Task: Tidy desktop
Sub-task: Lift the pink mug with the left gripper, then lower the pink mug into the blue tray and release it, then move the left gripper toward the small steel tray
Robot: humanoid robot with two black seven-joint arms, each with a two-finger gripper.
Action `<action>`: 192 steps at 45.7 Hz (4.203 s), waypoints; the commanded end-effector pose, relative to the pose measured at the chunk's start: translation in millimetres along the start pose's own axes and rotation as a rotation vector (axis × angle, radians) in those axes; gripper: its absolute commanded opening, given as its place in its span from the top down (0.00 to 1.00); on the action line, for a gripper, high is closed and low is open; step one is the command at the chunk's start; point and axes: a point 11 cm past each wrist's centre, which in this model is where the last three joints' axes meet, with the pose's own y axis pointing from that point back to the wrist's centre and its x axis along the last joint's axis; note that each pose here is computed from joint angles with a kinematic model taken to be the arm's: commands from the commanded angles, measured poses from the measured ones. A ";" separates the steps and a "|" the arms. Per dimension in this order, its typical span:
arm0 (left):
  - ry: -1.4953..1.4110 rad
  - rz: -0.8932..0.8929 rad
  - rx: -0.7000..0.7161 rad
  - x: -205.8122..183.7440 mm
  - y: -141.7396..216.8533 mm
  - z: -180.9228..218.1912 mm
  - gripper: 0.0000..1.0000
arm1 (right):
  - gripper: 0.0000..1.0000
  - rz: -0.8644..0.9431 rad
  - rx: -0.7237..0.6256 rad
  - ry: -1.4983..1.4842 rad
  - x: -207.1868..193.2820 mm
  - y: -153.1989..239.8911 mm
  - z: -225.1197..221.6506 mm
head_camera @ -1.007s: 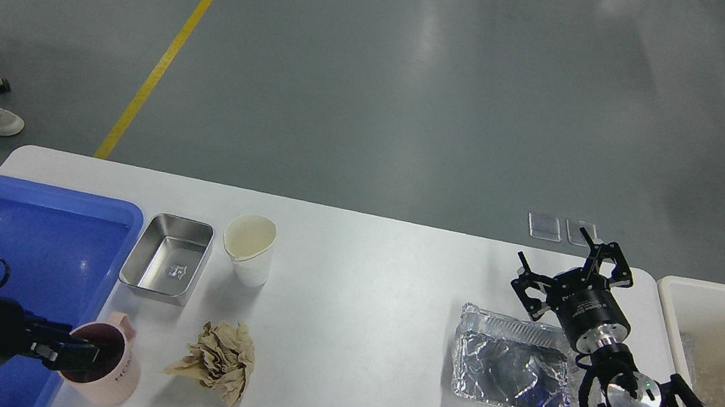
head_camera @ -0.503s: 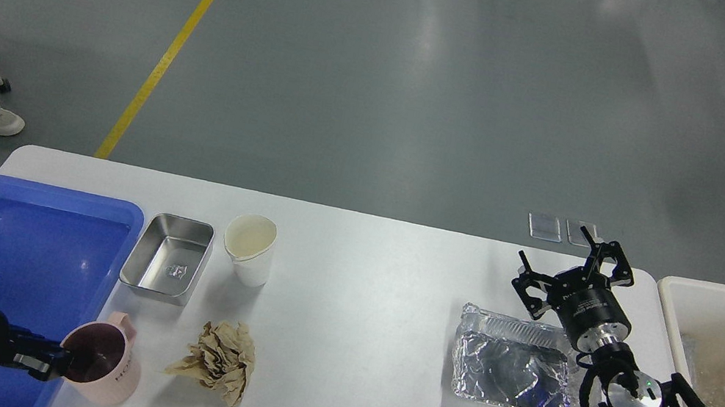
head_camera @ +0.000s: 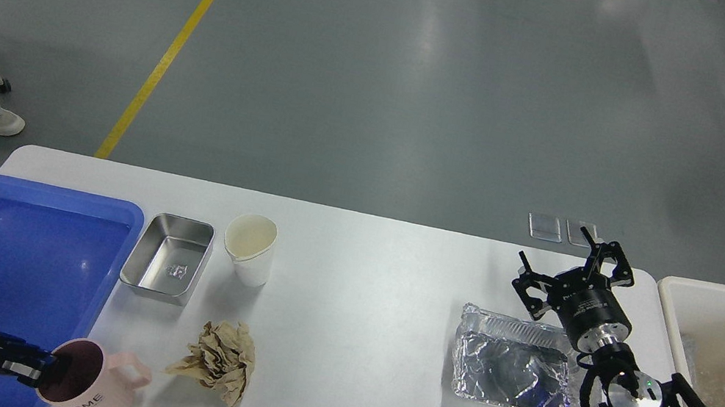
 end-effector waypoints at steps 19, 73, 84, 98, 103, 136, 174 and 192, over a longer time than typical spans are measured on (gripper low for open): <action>0.052 0.158 -0.037 98.8 89.1 10.9 0.99 | 0.00 -0.011 0.000 -0.003 -5.0 -3.6 1.2; 0.372 0.184 0.151 81.7 132.6 -80.3 0.96 | 0.00 -0.012 -0.002 -0.007 -5.6 -4.1 3.4; 0.380 0.106 0.204 35.8 98.8 -93.3 0.96 | 0.00 -0.009 -0.002 -0.006 -4.2 -3.3 3.0; 0.407 0.051 0.227 -10.1 63.1 -100.1 0.96 | 0.00 0.007 -0.005 -0.010 1.1 -1.6 5.0; 0.403 0.042 0.212 -13.3 53.4 -95.2 0.96 | 0.00 0.008 -0.005 -0.007 1.5 -1.3 3.9; 0.417 0.126 0.124 5.2 75.7 -90.8 0.39 | 0.00 0.006 -0.013 0.011 0.1 -2.4 4.9; 0.307 0.499 -0.183 181.4 261.1 -9.8 0.05 | 0.00 0.004 -0.018 0.008 -1.2 -3.5 8.0; 0.317 0.542 -0.253 189.3 299.7 3.4 0.04 | 0.00 0.001 -0.017 0.008 -2.2 -3.8 7.9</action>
